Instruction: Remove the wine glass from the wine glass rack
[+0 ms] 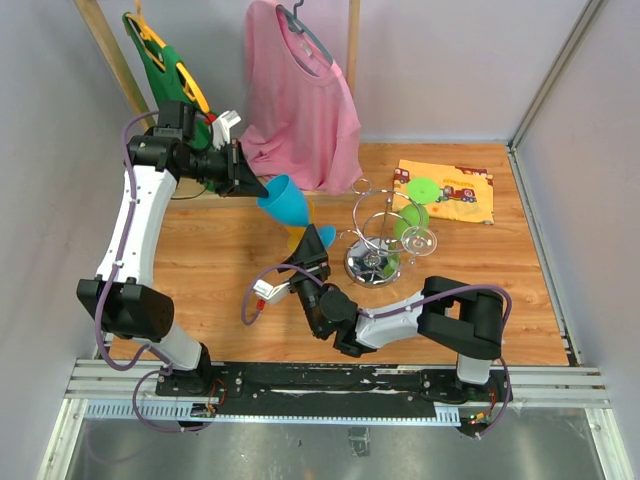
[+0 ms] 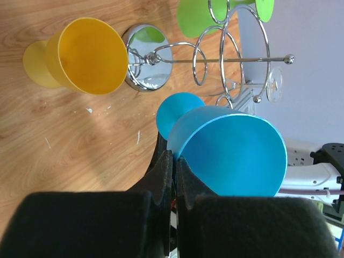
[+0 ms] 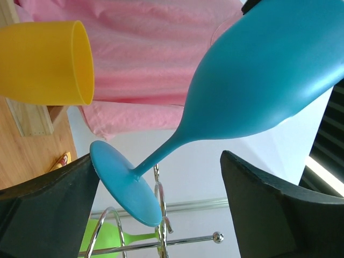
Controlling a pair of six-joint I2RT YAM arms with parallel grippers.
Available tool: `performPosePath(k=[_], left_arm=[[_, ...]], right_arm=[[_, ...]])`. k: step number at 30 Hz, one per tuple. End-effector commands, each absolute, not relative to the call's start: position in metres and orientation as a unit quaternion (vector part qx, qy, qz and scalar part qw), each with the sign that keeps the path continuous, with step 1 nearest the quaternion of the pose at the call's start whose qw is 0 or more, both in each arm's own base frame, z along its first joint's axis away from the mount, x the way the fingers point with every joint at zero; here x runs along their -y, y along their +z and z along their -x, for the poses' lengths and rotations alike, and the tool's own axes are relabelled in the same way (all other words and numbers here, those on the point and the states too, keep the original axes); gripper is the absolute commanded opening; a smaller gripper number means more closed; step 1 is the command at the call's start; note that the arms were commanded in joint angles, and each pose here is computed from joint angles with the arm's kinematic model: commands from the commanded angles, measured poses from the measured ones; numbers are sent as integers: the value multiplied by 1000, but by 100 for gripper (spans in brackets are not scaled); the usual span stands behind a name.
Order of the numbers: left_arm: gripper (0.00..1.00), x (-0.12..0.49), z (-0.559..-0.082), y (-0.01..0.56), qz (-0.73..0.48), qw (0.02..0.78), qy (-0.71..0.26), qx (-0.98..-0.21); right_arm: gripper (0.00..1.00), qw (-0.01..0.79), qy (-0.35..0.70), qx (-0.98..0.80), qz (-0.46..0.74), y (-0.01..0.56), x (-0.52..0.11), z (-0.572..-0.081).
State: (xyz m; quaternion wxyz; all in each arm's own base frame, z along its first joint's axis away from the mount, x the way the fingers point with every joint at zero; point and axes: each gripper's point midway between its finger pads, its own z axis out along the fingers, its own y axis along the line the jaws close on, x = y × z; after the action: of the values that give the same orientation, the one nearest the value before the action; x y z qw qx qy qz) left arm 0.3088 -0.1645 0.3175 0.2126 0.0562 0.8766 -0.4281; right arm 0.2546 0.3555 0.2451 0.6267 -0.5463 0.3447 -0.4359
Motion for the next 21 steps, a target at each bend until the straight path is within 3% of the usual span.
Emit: performPosePath(k=[1,13,21], left_arm=[[0,171,-295,325,-64,192,-441,-875],[0,161,-304,325,-72,224,-402,-885],[0,153,-308,320,-74,237,-374,-893]], right_arm=[[95,699,-404,-354,473,287,-358,-248],[98,722,-385,-381,431,311,-343,-247],[98,756,-355,-419,356,364,-327,-245]])
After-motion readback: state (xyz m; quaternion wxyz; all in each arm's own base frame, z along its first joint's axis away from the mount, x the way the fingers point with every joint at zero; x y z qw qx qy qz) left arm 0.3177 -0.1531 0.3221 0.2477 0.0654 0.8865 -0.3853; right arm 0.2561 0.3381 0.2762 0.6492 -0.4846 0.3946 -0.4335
